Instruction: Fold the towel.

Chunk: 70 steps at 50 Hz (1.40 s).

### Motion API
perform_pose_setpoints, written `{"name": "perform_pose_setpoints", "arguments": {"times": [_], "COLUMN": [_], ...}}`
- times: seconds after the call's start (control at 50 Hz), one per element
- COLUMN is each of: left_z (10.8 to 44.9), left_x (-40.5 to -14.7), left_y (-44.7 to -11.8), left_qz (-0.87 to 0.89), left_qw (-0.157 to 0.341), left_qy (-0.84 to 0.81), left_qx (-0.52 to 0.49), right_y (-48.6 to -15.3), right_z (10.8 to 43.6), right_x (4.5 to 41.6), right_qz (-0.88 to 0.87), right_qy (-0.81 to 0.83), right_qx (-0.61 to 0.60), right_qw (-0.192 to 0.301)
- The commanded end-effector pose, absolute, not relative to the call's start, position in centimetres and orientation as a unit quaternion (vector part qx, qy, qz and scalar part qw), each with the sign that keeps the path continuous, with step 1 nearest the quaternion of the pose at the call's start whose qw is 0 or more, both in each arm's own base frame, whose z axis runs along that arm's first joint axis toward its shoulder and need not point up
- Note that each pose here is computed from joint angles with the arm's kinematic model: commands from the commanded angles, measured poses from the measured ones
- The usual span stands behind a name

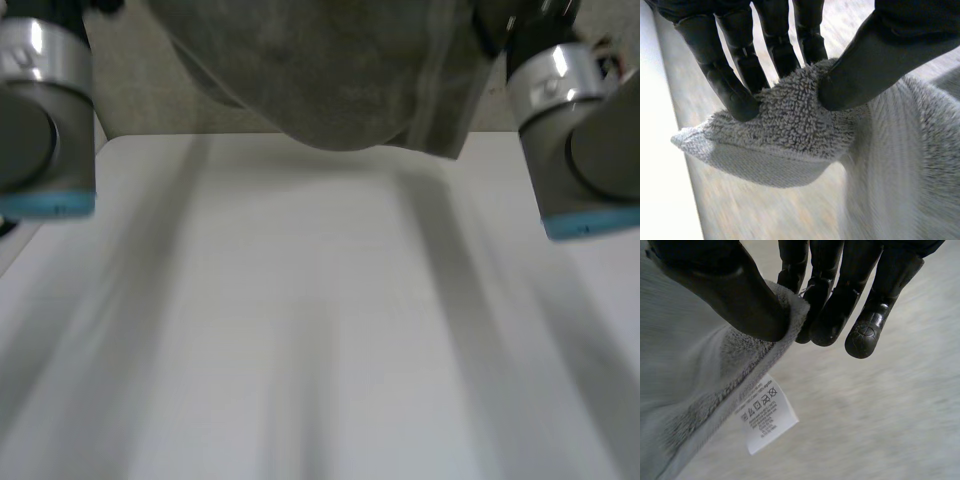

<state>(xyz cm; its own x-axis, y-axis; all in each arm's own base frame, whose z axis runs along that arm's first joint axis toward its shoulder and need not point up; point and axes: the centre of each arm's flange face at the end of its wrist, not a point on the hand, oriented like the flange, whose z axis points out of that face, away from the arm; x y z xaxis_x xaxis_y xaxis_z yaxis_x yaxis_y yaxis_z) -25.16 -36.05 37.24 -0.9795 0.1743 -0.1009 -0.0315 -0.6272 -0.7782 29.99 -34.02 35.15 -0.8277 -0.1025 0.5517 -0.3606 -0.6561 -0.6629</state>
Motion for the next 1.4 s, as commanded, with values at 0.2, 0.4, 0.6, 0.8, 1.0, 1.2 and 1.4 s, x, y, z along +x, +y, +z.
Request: {"name": "perform_pose_setpoints", "arguments": {"times": [0.2, 0.4, 0.6, 0.8, 1.0, 1.2, 1.4], "left_z": [17.1, 12.9, 18.9, 23.0, 18.0, 16.1, 13.9], "left_x": [-23.5, -21.8, -21.3, -21.9, -21.8, -20.4, -20.4], "left_y": [-30.4, -26.2, -24.4, -24.7, -26.4, -28.5, -28.7], "left_qz": [0.774, 0.726, 0.779, 0.753, 0.644, 0.608, 0.574], "left_qw": [0.078, 0.021, -0.015, 0.082, 0.036, -0.047, -0.051], "left_qy": [-0.595, -0.618, -0.549, -0.605, -0.735, -0.777, -0.801], "left_qx": [-0.202, -0.301, -0.301, -0.243, -0.210, -0.154, -0.160], "right_y": [-28.2, -26.9, -26.5, -26.5, -26.3, -26.4, -26.2], "right_z": [18.0, 16.2, 16.1, 15.6, 14.7, 14.3, 13.9], "right_x": [25.6, 21.3, 20.3, 20.3, 20.3, 20.3, 20.5], "right_qz": [0.638, 0.602, 0.607, 0.612, 0.603, 0.598, 0.592], "right_qy": [-0.631, -0.682, -0.688, -0.689, -0.697, -0.702, -0.705], "right_qx": [0.438, 0.415, 0.398, 0.388, 0.389, 0.387, 0.391], "right_qw": [-0.048, -0.014, -0.006, -0.012, -0.017, -0.019, -0.023]}}
